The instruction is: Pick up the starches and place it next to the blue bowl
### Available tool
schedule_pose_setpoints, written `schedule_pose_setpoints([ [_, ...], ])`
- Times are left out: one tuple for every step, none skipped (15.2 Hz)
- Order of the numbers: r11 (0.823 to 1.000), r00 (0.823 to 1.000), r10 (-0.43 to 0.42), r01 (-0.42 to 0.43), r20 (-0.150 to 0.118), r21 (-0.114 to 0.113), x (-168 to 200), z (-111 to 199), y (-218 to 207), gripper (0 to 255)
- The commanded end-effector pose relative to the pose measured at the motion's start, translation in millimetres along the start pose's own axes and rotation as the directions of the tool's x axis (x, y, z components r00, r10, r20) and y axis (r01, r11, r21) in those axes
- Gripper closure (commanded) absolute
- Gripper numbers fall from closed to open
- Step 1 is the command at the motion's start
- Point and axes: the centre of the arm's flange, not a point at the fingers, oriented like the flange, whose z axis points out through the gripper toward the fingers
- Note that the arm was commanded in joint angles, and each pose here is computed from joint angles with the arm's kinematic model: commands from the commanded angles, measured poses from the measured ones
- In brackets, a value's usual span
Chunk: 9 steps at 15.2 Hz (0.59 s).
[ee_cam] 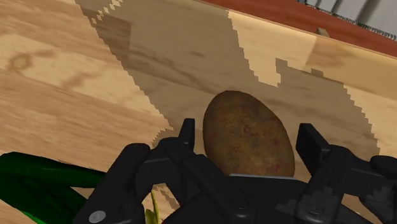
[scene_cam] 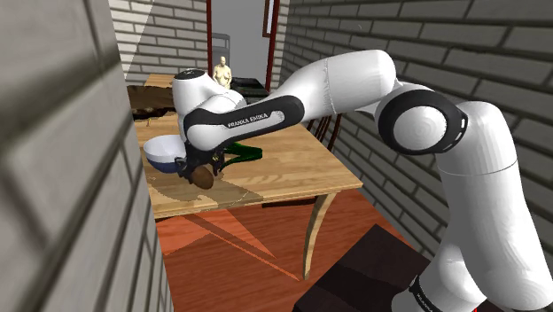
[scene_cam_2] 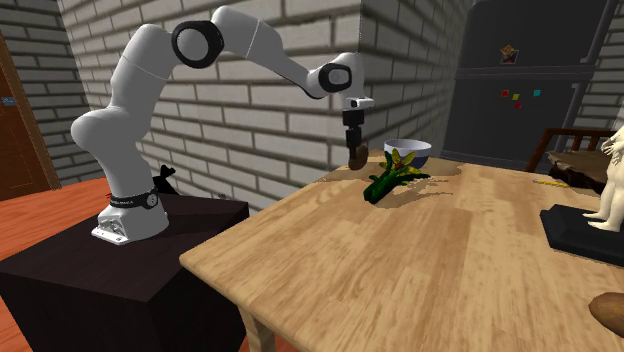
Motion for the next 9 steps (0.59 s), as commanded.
schedule_pose_setpoints([
  [1.000, 1.000, -0.002, 0.002, 0.007, -0.003, -2, 4, 0, 0],
  [1.000, 1.000, -0.002, 0.002, 0.007, -0.003, -2, 5, -1, 0],
  [1.000, 1.000, -0.002, 0.002, 0.007, -0.003, -2, 4, -1, 0],
  [1.000, 1.000, -0.002, 0.002, 0.007, -0.003, -2, 4, -1, 0],
  [1.000, 1.000, -0.002, 0.002, 0.007, -0.003, -1, 3, -1, 0],
  [1.000, 1.000, -0.002, 0.002, 0.007, -0.003, -1, -10, -1, 0],
  [1.000, 1.000, -0.002, 0.002, 0.007, -0.003, -1, -23, -1, 0],
  [1.000, 1.000, -0.002, 0.002, 0.007, -0.003, -1, -37, -1, 0],
  [1.000, 1.000, -0.002, 0.002, 0.007, -0.003, -1, -47, -1, 0],
])
